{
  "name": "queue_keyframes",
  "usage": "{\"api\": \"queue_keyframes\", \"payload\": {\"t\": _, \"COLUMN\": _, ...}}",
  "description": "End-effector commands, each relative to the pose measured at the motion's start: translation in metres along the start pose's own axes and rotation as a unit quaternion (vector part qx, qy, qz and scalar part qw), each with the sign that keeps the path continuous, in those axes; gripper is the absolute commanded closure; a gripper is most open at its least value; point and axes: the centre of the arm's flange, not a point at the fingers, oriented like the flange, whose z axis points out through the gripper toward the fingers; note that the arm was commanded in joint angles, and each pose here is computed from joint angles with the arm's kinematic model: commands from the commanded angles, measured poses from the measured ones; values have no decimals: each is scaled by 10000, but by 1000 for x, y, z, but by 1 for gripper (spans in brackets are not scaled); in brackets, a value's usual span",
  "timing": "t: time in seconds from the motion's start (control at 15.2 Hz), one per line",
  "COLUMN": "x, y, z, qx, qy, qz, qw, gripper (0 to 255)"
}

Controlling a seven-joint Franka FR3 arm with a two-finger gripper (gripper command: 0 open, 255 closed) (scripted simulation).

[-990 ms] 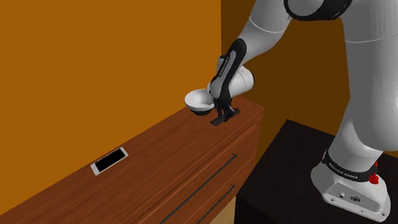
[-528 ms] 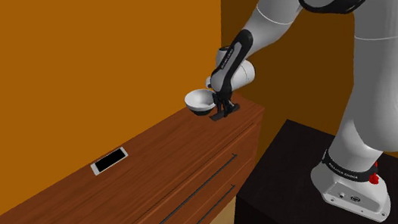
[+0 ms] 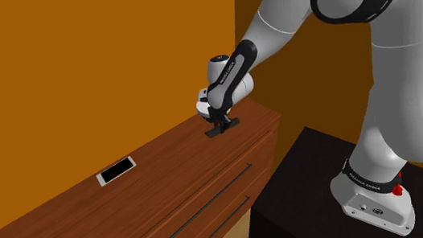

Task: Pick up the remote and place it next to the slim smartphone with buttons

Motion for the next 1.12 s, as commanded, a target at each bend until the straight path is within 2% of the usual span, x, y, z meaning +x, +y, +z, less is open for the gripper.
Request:
{"api": "queue_keyframes", "payload": {"t": 0.0, "x": 25, "y": 4, "z": 0, "qx": 0, "qy": 0, "qz": 12, "qw": 10000, "gripper": 255}}
{"api": "queue_keyframes", "payload": {"t": 1.06, "x": 235, "y": 24, "z": 2, "qx": 0, "qy": 0, "qz": 12, "qw": 10000, "gripper": 255}}
